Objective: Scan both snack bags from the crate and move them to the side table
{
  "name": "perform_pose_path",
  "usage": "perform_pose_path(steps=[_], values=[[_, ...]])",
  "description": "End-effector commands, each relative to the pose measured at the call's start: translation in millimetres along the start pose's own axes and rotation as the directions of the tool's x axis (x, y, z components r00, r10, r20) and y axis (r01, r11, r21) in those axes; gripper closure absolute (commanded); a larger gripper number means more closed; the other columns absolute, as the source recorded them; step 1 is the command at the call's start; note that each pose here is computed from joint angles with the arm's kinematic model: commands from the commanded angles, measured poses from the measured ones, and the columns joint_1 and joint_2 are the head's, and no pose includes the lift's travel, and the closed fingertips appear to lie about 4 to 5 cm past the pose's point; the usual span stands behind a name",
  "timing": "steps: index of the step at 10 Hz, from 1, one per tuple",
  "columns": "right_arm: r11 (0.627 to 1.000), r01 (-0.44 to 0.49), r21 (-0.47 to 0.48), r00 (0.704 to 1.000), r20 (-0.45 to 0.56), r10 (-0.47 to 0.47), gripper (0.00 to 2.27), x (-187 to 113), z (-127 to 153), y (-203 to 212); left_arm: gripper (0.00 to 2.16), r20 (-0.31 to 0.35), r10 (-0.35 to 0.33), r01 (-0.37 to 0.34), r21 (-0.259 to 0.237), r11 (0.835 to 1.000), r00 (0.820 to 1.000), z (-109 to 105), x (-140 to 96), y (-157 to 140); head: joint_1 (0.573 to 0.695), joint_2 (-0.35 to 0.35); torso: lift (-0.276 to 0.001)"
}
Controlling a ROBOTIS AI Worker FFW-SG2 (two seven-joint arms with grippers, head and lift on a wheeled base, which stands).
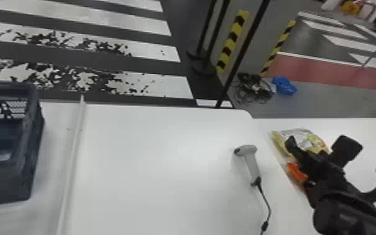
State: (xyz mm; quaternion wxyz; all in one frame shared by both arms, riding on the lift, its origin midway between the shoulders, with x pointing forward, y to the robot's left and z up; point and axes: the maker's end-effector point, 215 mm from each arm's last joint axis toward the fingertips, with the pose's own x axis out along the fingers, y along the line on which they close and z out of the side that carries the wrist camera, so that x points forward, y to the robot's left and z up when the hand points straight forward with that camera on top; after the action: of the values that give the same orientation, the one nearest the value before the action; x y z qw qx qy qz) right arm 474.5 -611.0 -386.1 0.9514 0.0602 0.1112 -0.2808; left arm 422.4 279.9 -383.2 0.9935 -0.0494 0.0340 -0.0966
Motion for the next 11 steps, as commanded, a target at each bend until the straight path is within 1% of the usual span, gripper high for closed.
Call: perform_pose_path(steps=[1, 2, 3, 4, 5, 6, 7, 8, 9, 10, 11], values=[[0.992, -0.091, -0.082, 0.994, 0.050, 0.095, 0.06, -29, 3, 68, 0.05, 0.009, -0.004, 0.004, -0.001, 1.000, 1.000, 4, 2, -2, 0.695, -0.350, -0.099], [0.983, -0.121, -0.141, 0.985, 0.102, 0.136, 0.06, -51, 8, 105, 0.05, 0.014, -0.008, 0.008, 0.000, 1.000, 1.000, 6, 4, -4, 0.695, -0.350, -0.099], [0.970, -0.149, -0.190, 0.975, 0.136, 0.177, 0.06, -73, 8, 138, 0.05, 0.020, -0.011, 0.011, 0.000, 1.000, 1.000, 9, 6, -6, 0.695, -0.309, -0.099], [0.959, -0.183, -0.218, 0.960, 0.168, 0.222, 0.06, -95, 7, 168, 0.05, 0.022, -0.013, 0.013, 0.000, 1.000, 1.000, 10, 7, -6, 0.695, -0.254, -0.099], [0.952, -0.211, -0.222, 0.945, 0.204, 0.257, 0.06, -118, 7, 192, 0.05, 0.020, -0.014, 0.015, -0.002, 1.000, 1.000, 9, 7, -7, 0.695, -0.228, -0.099], [0.942, -0.239, -0.236, 0.925, 0.239, 0.295, 0.06, -142, 5, 216, 0.05, 0.018, -0.015, 0.015, -0.003, 1.000, 1.000, 7, 7, -8, 0.695, -0.180, -0.099], [0.931, -0.270, -0.246, 0.897, 0.287, 0.336, 0.06, -170, 5, 241, 0.05, 0.016, -0.015, 0.015, -0.005, 1.000, 1.000, 6, 7, -9, 0.695, -0.140, -0.099], [0.926, -0.298, -0.233, 0.879, 0.310, 0.361, 0.06, -193, 0, 257, 0.05, 0.016, -0.013, 0.013, -0.009, 1.000, 1.000, 6, 7, -10, 0.695, -0.097, -0.099], [0.915, -0.326, -0.237, 0.862, 0.324, 0.391, 0.06, -213, -6, 273, 0.05, 0.016, -0.016, 0.017, -0.012, 1.000, 1.000, 5, 8, -14, 0.695, -0.073, -0.099], [0.912, -0.345, -0.222, 0.849, 0.339, 0.405, 0.06, -230, -8, 283, 0.05, 0.016, -0.013, 0.013, -0.015, 1.000, 1.000, 4, 8, -16, 0.695, -0.032, -0.099], [0.910, -0.361, -0.202, 0.846, 0.339, 0.411, 0.06, -240, -13, 289, 0.05, 0.017, -0.016, 0.016, -0.017, 1.000, 1.000, 4, 8, -19, 0.695, -0.004, -0.099]])
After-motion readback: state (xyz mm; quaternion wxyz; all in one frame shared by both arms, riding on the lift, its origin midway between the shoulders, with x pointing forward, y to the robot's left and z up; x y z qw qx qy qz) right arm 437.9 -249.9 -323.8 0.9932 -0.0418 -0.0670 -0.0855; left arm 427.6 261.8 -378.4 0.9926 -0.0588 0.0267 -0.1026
